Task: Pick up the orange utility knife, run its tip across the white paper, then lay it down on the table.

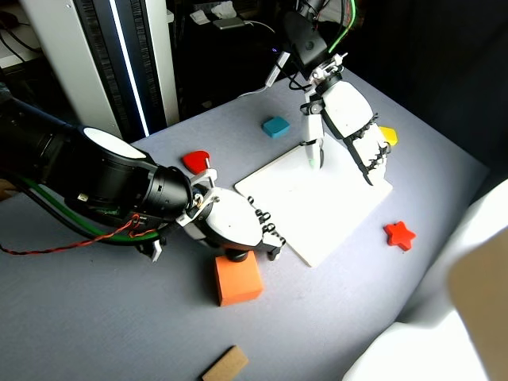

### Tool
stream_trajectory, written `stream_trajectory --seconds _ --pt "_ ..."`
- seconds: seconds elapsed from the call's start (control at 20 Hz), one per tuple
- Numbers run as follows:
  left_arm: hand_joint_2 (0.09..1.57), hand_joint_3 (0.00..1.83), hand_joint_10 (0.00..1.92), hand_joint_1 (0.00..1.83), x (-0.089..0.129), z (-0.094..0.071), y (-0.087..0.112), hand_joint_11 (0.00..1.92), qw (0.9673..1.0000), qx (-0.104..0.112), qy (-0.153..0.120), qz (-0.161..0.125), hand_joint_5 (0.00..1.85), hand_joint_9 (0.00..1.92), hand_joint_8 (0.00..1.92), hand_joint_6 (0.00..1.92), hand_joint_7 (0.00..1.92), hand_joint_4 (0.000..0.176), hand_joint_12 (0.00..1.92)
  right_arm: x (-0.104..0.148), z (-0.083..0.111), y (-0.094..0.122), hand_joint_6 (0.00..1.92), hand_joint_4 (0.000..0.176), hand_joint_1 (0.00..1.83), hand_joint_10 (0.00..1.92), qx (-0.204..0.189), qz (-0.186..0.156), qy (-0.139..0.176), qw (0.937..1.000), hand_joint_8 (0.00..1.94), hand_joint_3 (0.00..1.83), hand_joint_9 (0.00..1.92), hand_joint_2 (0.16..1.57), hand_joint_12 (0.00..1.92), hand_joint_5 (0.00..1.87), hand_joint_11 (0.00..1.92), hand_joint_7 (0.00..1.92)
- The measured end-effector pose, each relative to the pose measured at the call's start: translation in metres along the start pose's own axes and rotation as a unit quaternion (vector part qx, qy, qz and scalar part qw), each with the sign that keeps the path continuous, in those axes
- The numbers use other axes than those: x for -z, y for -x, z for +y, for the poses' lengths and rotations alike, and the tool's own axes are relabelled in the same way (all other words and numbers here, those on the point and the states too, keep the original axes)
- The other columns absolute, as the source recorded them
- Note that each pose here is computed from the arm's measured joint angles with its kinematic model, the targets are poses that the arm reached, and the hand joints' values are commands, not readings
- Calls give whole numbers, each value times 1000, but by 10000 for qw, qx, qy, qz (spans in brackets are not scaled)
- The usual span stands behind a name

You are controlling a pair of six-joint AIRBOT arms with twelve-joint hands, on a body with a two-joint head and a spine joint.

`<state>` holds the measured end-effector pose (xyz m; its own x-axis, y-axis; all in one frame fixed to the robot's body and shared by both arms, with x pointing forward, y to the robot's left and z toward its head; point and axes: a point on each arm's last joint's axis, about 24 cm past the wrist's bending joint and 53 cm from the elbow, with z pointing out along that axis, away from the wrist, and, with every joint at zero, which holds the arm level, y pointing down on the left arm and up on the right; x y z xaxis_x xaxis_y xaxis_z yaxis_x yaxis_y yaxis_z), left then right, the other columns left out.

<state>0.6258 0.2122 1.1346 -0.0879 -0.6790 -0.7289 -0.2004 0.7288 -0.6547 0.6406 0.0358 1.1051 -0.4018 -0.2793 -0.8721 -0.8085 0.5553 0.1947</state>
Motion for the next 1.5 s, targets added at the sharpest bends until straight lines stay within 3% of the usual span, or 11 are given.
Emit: stream_trajectory --seconds 0.05,0.1,0.15,0.2,0.25,0.6,0.9,1.15,1.4,1.45,1.5 --pt "1278 1 13 256 0 2 1 0 10000 11 36 -14 24 171 8 4 123 30 671 0 0 0 1827 0 1292 1912 -36 -10 -7 10000 1927 0 1056 1221 1920 923 901 1081" --pt "1284 3 5 233 0 3 1 0 10000 19 57 -22 4 154 3 0 97 35 622 0 0 1 1902 0 1466 1919 -53 -31 -14 10000 1938 0 1417 1224 1921 1198 1293 1394" --pt "1283 2 4 228 0 2 1 0 10000 15 47 -25 0 154 3 0 94 38 611 0 0 2 1917 97 1539 1921 -52 -41 -21 10000 1940 0 1589 1245 1921 1360 1501 1548" --pt "1282 1 4 233 0 1 1 0 10000 3 19 -30 0 156 3 0 96 37 602 0 1 3 1920 160 1589 1921 -62 -68 -28 10000 1941 0 1679 1291 1921 1426 1680 1615" --pt "1282 0 1 236 0 0 2 0 10000 -6 0 -34 0 149 1 0 80 40 572 0 0 5 1921 173 1550 1921 -59 -107 -62 9999 1941 0 1731 1308 1921 1463 1767 1642" --pt "1284 2 6 236 0 1 2 0 10000 4 16 -37 8 160 3 1 103 29 578 8 9 10 1921 176 1506 1921 123 -131 6 9998 1941 0 1691 1303 1921 1376 1741 1545" --pt "1290 2 0 224 -4 4 5 0 9999 -1 57 -88 12 155 1 0 89 31 639 20 19 47 1921 176 1517 1921 -110 -483 104 9987 1941 0 1677 1297 1921 1366 1719 1538" --pt "1293 3 1 226 -16 15 18 0 9995 -27 181 -242 6 144 2 1 91 28 638 43 13 86 1921 176 1512 1921 602 -776 520 9938 1941 0 1666 1288 1921 1363 1712 1523" --pt "1294 0 3 265 -38 33 44 0 9978 -116 349 -552 24 155 2 4 105 25 664 43 18 131 1921 176 1489 1921 1755 -1734 792 9658 1941 0 1643 1279 1921 1338 1688 1508" --pt "1295 0 3 244 -41 35 47 0 9976 -128 365 -578 18 156 1 1 94 27 661 40 18 140 1921 176 1490 1921 1982 -1983 768 9568 1941 0 1641 1277 1921 1339 1687 1508" --pt "1295 0 2 232 -45 38 50 0 9975 -143 374 -589 14 156 1 0 93 31 651 39 13 154 1921 176 1491 1921 2372 -2399 581 9396 1941 0 1638 1272 1921 1329 1683 1505"
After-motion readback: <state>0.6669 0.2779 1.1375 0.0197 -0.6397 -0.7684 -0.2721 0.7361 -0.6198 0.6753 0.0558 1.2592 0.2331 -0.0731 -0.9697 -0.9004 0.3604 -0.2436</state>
